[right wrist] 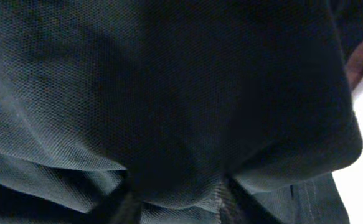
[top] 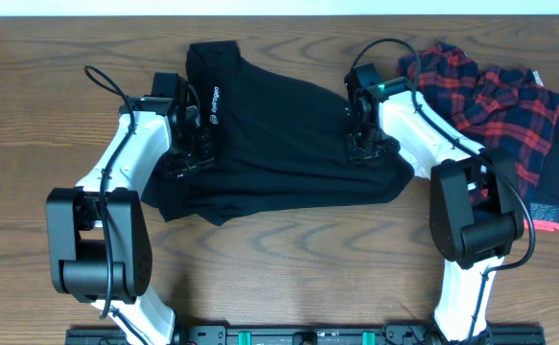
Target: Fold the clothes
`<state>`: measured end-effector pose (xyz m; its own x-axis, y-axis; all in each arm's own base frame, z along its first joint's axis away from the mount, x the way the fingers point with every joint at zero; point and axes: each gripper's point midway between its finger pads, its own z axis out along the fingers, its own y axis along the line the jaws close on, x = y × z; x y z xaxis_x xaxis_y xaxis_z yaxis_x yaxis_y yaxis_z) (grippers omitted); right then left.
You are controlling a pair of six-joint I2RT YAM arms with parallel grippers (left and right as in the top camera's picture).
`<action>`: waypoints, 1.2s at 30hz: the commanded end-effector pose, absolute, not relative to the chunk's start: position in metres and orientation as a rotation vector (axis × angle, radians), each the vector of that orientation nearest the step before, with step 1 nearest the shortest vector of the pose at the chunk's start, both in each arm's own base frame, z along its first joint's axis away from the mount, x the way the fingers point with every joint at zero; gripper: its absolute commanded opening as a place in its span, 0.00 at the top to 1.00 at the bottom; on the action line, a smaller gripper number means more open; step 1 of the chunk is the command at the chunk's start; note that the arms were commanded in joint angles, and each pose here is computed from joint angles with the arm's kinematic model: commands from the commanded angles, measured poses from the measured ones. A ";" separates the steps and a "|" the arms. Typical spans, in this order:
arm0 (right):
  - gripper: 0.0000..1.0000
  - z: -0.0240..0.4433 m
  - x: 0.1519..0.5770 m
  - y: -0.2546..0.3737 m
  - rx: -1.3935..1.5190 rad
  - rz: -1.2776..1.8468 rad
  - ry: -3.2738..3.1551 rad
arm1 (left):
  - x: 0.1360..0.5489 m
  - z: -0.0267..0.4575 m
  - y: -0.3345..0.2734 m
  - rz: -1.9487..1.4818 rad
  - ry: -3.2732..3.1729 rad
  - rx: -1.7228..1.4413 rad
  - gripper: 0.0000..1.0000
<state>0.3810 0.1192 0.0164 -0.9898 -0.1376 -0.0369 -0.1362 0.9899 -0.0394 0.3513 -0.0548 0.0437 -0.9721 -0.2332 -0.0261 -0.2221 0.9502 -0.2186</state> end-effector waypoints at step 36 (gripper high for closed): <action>0.99 0.122 0.540 0.098 0.022 -0.156 2.389 | 0.344 0.038 -0.054 -0.315 3.082 -0.349 0.58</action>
